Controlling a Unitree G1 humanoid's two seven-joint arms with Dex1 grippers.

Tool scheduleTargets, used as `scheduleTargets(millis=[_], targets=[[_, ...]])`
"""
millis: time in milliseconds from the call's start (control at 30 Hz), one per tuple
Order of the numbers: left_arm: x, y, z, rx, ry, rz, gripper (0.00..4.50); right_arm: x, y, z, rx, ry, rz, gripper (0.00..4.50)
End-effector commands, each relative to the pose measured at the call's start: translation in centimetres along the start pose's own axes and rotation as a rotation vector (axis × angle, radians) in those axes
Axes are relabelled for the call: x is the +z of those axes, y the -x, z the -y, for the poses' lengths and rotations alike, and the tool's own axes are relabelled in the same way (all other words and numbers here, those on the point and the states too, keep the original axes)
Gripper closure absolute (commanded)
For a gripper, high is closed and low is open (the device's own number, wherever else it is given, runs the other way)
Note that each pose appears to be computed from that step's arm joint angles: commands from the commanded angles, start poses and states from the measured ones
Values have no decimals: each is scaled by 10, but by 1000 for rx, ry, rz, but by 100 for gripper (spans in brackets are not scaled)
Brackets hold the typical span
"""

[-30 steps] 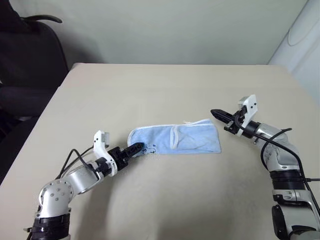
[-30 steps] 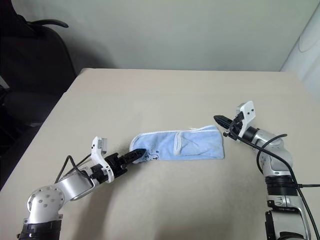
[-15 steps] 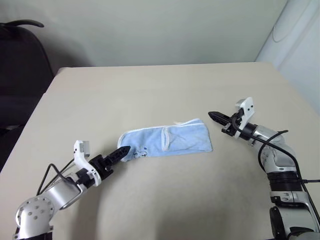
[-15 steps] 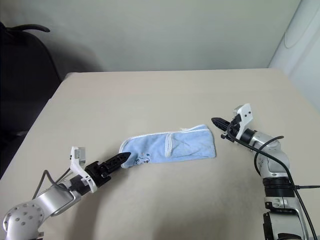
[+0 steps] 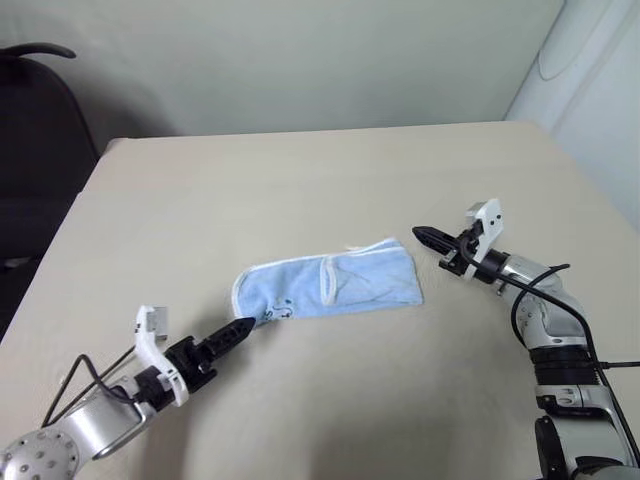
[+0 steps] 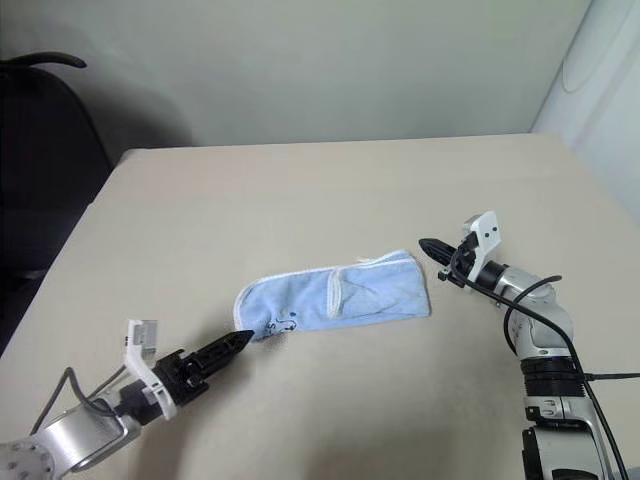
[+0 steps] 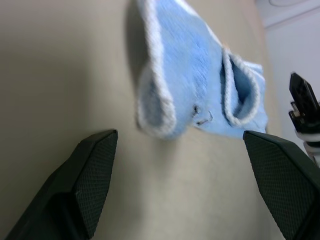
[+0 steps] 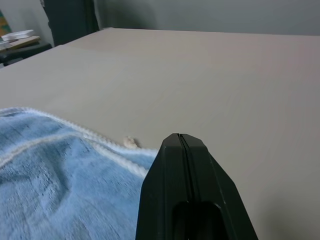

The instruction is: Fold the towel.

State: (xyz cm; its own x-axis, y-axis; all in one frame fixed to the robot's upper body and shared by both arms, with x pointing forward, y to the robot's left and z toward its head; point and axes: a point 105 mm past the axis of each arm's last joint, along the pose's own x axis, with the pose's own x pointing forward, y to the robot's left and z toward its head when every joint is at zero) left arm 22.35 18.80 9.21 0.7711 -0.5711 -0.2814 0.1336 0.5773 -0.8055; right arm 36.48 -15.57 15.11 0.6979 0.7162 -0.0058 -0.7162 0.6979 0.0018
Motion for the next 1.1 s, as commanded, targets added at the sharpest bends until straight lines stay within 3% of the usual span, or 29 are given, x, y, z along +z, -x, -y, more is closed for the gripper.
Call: scheduleTargets(millis=[33, 400, 767, 867, 1100], targets=[[-25, -25, 18, -39, 54, -85, 11, 15, 1, -1, -9, 45, 44, 450], [5, -57, -4, 148, 58, 34, 11, 16, 2, 0, -26, 45, 48, 450], [39, -60, -25, 293, 101, 162, 11, 17, 5, 3, -42, 49, 48, 450], [41, -60, -21, 282, 110, 180, 77, 17, 5, 3, -45, 48, 48, 450], [39, -56, -21, 298, 159, 222, 347, 17, 5, 4, -49, 49, 50, 450]])
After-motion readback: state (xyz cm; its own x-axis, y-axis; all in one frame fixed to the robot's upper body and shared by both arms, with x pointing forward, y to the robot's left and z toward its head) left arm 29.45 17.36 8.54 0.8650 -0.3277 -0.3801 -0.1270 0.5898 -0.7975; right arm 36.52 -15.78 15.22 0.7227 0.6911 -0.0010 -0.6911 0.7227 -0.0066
